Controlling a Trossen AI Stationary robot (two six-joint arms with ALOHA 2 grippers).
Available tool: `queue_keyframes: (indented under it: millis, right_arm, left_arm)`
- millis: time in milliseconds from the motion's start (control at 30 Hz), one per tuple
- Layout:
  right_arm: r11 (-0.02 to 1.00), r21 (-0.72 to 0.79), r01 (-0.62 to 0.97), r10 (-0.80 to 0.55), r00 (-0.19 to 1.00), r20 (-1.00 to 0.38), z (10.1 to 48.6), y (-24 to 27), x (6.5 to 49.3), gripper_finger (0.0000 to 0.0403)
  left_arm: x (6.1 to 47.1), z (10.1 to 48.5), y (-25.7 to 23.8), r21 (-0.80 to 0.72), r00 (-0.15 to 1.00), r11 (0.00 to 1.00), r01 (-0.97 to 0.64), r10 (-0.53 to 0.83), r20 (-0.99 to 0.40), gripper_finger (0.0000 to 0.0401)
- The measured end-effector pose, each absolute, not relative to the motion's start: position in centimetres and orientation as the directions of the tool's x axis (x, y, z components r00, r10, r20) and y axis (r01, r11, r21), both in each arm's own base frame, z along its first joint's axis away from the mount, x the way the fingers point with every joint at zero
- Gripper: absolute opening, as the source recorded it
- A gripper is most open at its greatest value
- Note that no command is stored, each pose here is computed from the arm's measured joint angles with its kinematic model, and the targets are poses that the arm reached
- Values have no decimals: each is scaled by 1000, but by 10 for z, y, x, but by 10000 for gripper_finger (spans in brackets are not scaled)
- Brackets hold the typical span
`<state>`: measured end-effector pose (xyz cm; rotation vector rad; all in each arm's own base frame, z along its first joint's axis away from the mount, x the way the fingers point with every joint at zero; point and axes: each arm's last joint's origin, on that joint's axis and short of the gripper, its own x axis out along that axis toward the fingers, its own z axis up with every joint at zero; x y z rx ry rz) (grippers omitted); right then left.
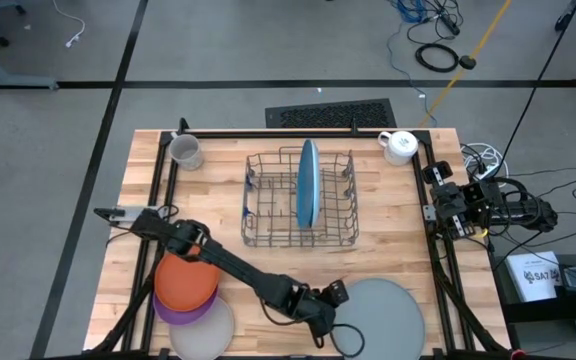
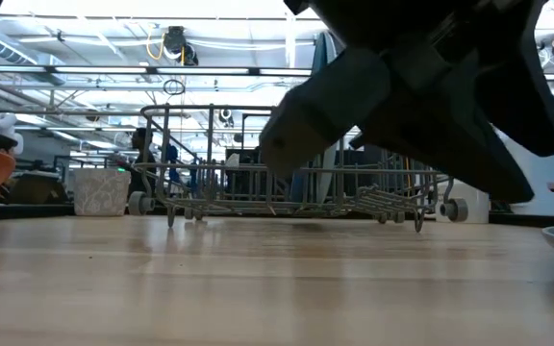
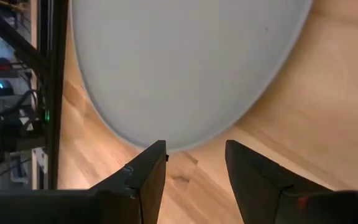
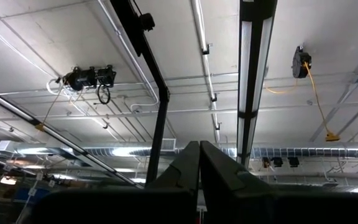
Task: Sort dishes
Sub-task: Put the gray plate in the dish rack
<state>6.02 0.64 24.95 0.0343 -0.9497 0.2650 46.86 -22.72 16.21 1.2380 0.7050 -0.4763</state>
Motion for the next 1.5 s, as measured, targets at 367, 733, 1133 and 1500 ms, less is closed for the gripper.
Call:
queue_keyframes:
  millis: [367,733,1133,1500]
  right_arm:
    - [968,-87,-236,208,555,805,249,6,60,9]
    - [974,-68,-215,182,573,799,248,6,62,9]
    - [979,-54,-198,162,581,797,248,5,63,9]
    - [979,-53,-196,161,592,790,247,5,64,9]
  left_arm:
    - [475,153,-225,647,658,119,753,-132,-742,168]
    - [478,134,-220,589,593,85,804,-204,-779,168]
    - [483,128,-222,612,614,92,786,-243,-751,127]
    - [488,118,-223,597,630,203,776,-268,-729,9]
